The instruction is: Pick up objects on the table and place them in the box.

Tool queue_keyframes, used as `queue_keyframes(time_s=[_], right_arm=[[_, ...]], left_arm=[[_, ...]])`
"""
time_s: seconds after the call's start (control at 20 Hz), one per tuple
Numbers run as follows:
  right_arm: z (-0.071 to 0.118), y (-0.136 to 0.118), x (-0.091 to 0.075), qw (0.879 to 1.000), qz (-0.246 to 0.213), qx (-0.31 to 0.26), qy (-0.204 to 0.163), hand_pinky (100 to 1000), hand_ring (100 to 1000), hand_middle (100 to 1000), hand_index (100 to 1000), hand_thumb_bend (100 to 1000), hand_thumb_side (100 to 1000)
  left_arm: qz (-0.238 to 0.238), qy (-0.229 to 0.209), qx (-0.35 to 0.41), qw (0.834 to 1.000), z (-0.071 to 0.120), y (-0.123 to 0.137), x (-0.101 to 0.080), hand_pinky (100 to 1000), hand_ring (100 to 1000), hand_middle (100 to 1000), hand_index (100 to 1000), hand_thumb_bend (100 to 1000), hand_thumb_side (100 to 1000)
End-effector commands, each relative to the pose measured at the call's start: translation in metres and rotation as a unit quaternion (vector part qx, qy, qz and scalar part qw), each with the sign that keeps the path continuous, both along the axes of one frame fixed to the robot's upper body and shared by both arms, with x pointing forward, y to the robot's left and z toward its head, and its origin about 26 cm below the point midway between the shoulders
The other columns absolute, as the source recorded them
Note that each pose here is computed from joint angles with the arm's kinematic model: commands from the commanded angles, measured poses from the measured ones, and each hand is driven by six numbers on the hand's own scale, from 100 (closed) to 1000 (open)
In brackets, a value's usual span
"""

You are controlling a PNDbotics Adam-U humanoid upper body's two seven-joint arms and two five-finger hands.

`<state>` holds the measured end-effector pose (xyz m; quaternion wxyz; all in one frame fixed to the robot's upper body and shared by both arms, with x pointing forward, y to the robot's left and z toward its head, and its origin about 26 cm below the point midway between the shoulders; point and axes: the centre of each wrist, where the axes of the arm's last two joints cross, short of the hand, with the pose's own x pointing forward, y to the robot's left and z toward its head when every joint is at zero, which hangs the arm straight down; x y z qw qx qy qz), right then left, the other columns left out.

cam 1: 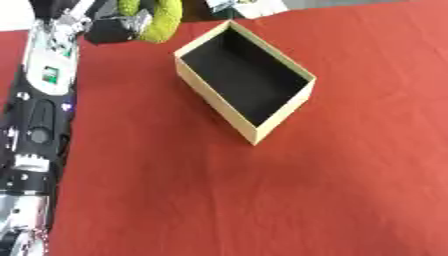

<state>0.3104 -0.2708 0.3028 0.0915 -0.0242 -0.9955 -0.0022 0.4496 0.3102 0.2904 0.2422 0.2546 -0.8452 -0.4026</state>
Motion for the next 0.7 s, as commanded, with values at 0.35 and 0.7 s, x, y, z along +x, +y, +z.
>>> queue_keyframes(time_s=[0.35, 0.7], right_arm=[[0.009, 0.008, -0.003, 1.000, 0.022, 0.002, -0.011, 822, 765, 543, 753, 100, 554], [0.010, 0.027, -0.001, 0.998, 0.070, 0.008, -0.004, 823, 766, 542, 752, 100, 563]], left_arm=[[0.003, 0.038, 0.012, 0.999, 0.016, -0.005, -0.004, 477, 405, 345, 549, 100, 450], [0.076, 0.057, 0.034, 0.995, 0.020, 0.008, -0.002, 482, 393, 354, 562, 100, 491]])
